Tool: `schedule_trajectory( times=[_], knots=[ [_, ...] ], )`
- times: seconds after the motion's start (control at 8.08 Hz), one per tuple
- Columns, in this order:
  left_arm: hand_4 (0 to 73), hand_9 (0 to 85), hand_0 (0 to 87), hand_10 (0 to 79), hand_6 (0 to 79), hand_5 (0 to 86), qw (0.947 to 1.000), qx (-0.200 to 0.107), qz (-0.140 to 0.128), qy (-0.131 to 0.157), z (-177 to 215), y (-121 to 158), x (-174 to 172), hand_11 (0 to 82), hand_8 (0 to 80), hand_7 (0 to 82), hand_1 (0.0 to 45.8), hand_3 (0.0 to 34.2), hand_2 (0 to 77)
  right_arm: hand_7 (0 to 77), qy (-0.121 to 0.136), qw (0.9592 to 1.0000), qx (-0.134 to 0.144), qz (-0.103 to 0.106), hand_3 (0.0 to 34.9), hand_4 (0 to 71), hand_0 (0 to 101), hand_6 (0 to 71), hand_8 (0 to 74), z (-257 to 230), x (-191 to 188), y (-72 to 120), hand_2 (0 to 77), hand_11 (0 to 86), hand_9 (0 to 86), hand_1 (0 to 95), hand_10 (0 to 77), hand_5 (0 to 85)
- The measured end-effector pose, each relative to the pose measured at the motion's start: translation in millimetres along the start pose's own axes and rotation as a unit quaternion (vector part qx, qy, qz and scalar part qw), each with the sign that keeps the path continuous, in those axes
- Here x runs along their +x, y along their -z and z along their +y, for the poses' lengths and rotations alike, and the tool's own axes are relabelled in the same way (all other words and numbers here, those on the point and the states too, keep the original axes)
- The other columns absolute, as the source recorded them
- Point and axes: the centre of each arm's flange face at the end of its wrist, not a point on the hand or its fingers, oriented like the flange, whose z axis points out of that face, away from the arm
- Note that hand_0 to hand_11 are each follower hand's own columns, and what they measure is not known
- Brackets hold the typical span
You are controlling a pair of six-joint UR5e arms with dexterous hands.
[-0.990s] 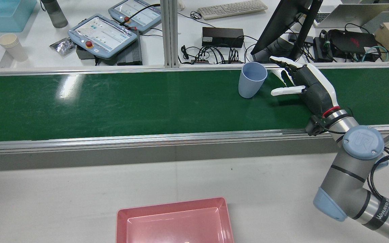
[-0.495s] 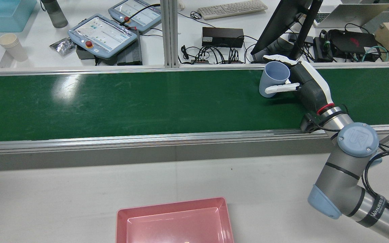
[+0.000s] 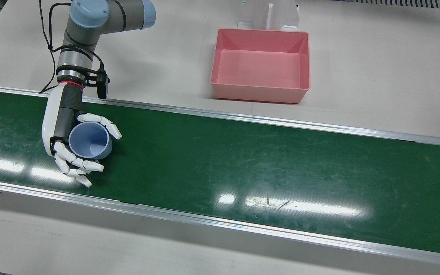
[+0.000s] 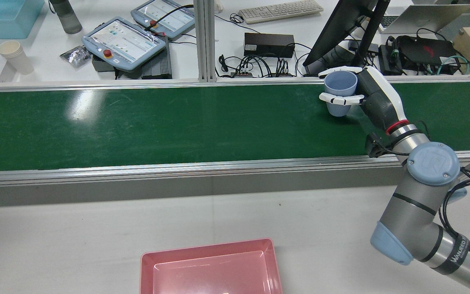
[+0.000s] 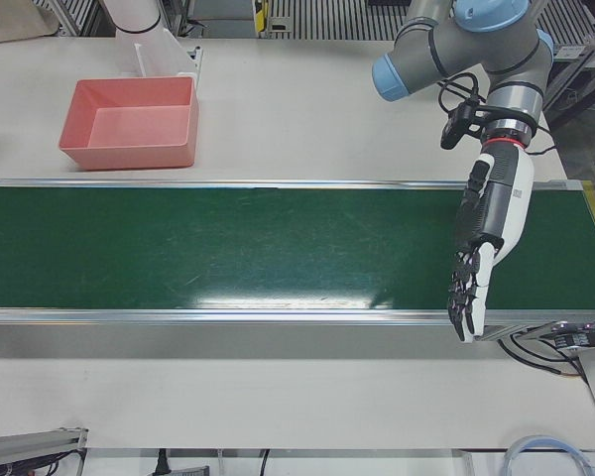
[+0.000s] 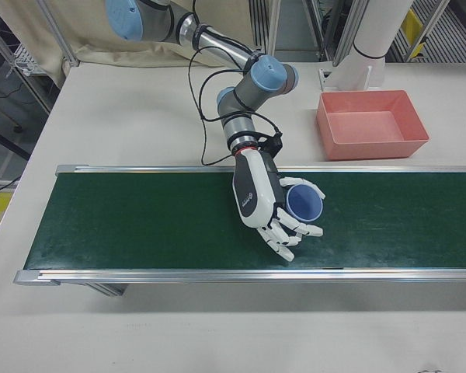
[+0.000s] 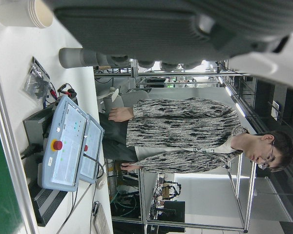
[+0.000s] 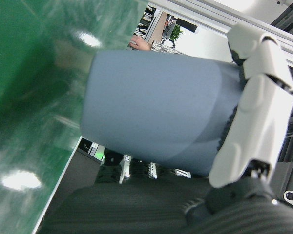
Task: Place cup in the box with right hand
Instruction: 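Lift the cup and carry it with the right hand over the pink tray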
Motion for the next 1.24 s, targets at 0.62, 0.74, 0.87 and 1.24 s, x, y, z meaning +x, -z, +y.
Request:
schedule_trajectory(
  times=[0.62, 0.74, 0.87, 1.24],
  knots=[
    [1.1, 0.0, 0.0, 0.0, 0.5, 0.5, 1.0, 0.0, 0.0, 0.0, 0, 0, 0, 0.0, 0.0, 0.5, 0.5, 0.0, 1.1, 68.7, -0.033, 0.9965, -0.067, -0.038, 0.0, 32.2, 46, 42.5, 61.6, 62, -73, 44.8, 35.5, 59.5, 74.2, 8.2, 66.5, 18.5],
    [1.1, 0.0, 0.0, 0.0, 0.0, 0.5, 1.0, 0.0, 0.0, 0.0, 0, 0, 0, 0.0, 0.0, 0.5, 0.5, 0.0, 1.1, 68.7, -0.037, 0.9934, -0.104, -0.031, 0.0, 32.2, 46, 43.1, 70.4, 102, -75, 67.6, 35.5, 72.0, 74.2, 8.2, 70.4, 18.5],
    [1.1, 0.0, 0.0, 0.0, 0.0, 0.0, 1.0, 0.0, 0.0, 0.0, 0, 0, 0, 0.0, 0.0, 0.5, 0.5, 0.0, 1.1, 69.8, -0.035, 0.9888, -0.144, -0.015, 0.0, 32.7, 44, 43.1, 70.4, 145, -68, 95.1, 35.5, 70.4, 74.2, 8.2, 66.5, 18.5],
    [1.1, 0.0, 0.0, 0.0, 0.0, 0.5, 1.0, -0.001, 0.0, 0.0, 1, 0, 0, 0.0, 0.0, 0.5, 0.5, 0.0, 1.1, 69.8, -0.025, 0.9796, -0.192, 0.053, 0.0, 32.7, 41, 44.2, 70.9, 227, 12, 172.0, 35.5, 70.4, 69.3, 8.2, 69.8, 18.5]
  ],
)
